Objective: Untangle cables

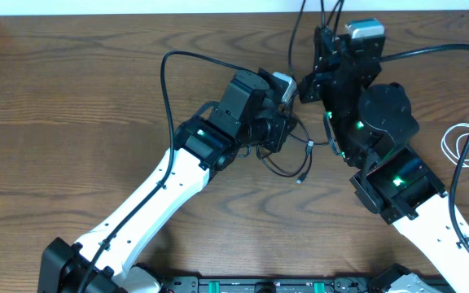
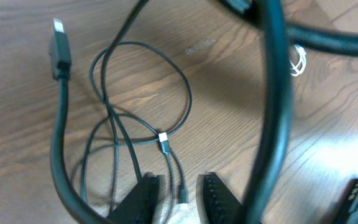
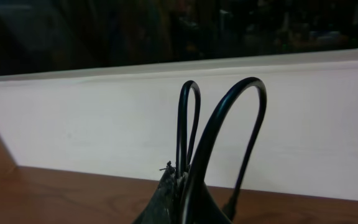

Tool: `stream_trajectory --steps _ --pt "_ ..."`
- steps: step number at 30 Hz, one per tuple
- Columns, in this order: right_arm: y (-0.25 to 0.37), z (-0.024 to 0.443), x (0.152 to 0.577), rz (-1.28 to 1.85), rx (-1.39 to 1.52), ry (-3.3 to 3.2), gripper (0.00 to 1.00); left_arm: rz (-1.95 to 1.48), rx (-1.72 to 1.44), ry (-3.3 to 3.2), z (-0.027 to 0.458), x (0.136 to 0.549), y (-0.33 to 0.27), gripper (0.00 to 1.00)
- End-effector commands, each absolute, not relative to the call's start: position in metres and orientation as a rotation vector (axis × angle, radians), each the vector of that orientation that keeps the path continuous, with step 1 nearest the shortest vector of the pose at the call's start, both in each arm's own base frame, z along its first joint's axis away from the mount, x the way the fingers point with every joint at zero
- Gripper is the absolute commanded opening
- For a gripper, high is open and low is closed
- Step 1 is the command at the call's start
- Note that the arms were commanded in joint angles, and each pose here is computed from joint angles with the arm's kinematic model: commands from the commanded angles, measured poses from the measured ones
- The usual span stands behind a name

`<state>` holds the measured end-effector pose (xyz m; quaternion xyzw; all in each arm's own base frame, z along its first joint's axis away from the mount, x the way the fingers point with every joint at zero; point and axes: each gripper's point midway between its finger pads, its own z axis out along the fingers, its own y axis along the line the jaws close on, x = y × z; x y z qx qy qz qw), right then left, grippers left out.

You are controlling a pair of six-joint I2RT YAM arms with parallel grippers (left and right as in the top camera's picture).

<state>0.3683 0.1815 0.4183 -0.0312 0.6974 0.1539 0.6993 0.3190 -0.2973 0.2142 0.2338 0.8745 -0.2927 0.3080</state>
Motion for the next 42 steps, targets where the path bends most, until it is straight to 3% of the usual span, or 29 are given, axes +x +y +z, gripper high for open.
stream_trajectory --steps 1,8,24,42 --pt "0.180 0.427 0.367 0.391 -0.068 1.534 0.01 -0.733 0.609 2.332 0.203 0.322 -0.293 0.11" --pt "0.149 0.413 0.381 0.304 -0.018 1.590 0.01 -0.709 0.611 2.385 0.183 0.316 -0.286 0.08" --pt "0.030 0.300 0.392 -0.020 0.210 2.016 0.01 -0.267 0.436 2.534 0.152 0.329 -0.217 0.08" --pt "0.091 0.156 0.414 0.234 0.020 2.453 0.01 -0.053 -0.138 2.522 0.155 0.385 -0.089 0.08"
